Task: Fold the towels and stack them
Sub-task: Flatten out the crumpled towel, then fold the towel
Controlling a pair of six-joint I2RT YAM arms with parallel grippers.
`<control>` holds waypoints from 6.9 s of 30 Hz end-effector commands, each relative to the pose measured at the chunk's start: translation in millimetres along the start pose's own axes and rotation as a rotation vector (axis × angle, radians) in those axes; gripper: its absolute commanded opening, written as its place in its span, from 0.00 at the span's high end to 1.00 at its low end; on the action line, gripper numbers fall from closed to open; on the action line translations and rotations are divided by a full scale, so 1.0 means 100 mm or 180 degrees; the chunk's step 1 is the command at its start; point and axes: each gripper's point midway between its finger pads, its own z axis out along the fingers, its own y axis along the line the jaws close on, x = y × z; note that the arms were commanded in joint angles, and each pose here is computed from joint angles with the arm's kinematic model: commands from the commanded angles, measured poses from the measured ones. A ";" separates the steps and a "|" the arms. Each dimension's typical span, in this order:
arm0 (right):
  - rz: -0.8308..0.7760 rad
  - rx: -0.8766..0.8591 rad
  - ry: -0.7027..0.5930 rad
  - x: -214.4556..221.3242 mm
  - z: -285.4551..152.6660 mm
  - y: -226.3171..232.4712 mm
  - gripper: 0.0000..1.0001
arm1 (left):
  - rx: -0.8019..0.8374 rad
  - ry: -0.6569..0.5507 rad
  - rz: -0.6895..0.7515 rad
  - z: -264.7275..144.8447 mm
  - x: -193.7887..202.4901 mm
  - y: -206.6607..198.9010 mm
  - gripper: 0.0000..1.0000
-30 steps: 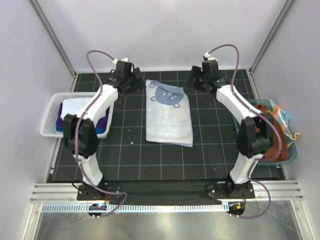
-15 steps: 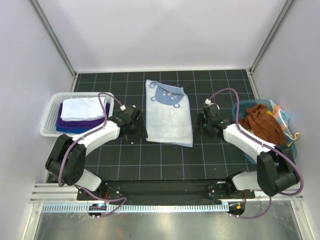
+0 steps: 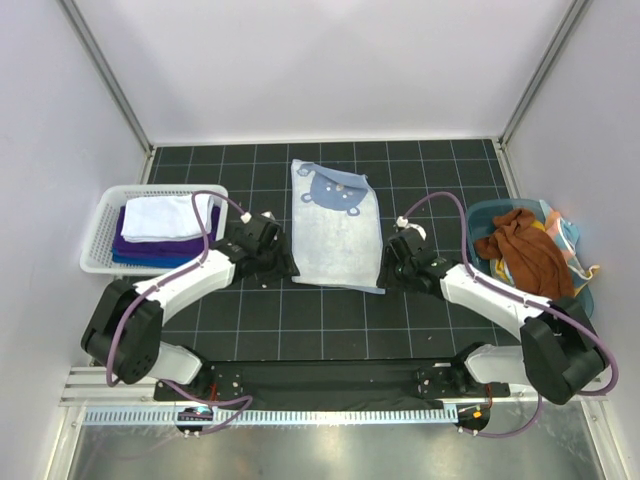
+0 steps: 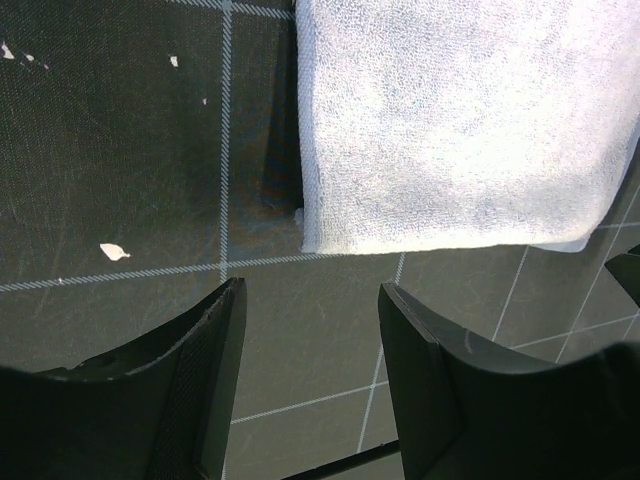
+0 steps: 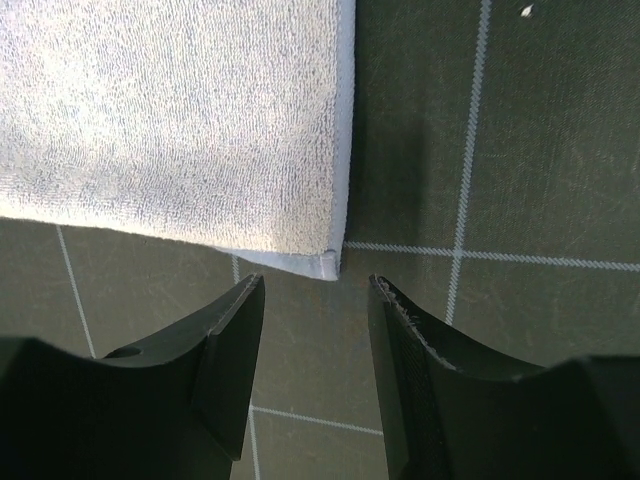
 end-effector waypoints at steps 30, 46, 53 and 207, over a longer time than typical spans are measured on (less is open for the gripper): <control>-0.0168 0.0517 0.0059 -0.19 0.45 -0.03 0.75 | 0.0095 0.0097 0.0173 0.37 -0.18 -0.28 0.33; -0.0036 0.0786 0.0147 -0.30 0.46 -0.45 0.79 | 0.0124 0.0175 0.0240 0.33 -0.15 -0.30 0.28; -0.0044 0.0637 0.0109 -0.19 0.29 -0.41 0.58 | 0.0283 0.0204 0.0274 0.23 0.05 -0.34 0.28; 0.0050 0.0594 -0.0528 -2.60 1.61 0.00 0.85 | -0.0246 -0.1006 0.1212 1.71 -2.64 -0.80 0.92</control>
